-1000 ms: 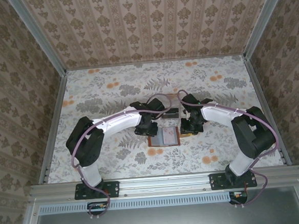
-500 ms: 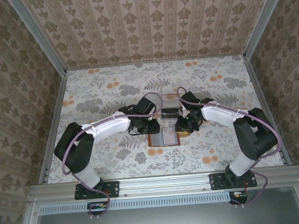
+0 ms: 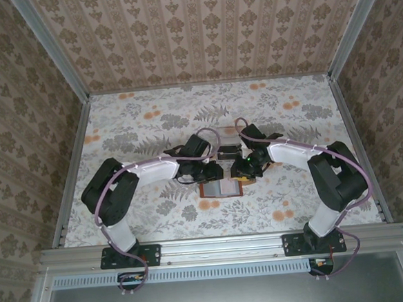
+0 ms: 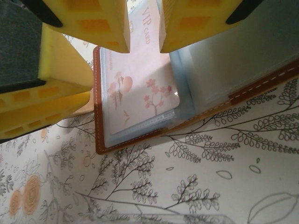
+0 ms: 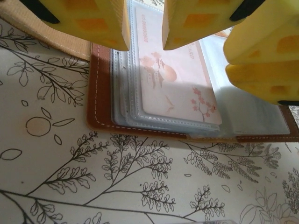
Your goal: Take the credit cards out of the card holder
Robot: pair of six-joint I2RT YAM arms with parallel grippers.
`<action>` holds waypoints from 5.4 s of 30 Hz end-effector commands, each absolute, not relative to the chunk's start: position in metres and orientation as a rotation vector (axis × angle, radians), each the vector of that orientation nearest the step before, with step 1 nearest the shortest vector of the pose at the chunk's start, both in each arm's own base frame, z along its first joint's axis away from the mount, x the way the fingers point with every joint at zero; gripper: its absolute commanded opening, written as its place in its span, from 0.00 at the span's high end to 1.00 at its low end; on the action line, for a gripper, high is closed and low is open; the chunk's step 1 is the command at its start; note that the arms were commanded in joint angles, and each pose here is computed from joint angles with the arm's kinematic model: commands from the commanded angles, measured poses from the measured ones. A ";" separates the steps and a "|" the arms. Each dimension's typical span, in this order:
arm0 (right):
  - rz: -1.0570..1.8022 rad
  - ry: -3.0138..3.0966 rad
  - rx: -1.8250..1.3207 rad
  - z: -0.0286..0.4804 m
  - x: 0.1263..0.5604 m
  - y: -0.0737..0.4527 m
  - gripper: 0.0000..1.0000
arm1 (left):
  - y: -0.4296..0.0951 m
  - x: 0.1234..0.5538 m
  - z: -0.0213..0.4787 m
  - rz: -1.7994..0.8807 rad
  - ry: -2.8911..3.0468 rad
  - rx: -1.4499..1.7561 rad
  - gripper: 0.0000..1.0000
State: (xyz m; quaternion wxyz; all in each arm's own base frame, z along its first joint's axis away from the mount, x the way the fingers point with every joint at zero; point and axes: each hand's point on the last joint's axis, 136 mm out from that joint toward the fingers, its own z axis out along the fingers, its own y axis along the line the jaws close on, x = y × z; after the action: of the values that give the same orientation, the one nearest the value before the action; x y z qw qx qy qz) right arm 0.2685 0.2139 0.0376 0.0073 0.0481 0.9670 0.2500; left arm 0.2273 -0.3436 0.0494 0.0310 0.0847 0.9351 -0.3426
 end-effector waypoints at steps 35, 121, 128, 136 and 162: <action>0.613 3.103 0.132 0.015 0.259 0.206 0.75 | -0.326 0.223 0.030 -0.903 2.977 0.262 0.73; 0.553 3.115 0.120 0.018 0.258 0.200 0.75 | -0.338 0.226 0.026 -1.078 2.950 0.181 0.77; 0.554 3.118 0.123 0.017 0.256 0.200 0.75 | -0.343 0.226 0.025 -1.132 2.937 0.165 0.80; 0.552 3.118 0.120 0.017 0.256 0.199 0.75 | -0.335 0.224 0.024 -1.085 2.954 0.156 0.88; 0.540 3.073 0.114 0.033 0.261 0.199 0.75 | -0.317 0.223 0.035 -0.990 2.958 0.194 0.93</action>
State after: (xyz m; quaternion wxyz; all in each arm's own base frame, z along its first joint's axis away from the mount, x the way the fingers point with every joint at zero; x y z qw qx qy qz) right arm 0.2627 0.2039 0.0231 0.0008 0.0371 0.9821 0.1849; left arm 0.2262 -0.3221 0.0392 0.0126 0.0624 0.9438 -0.3243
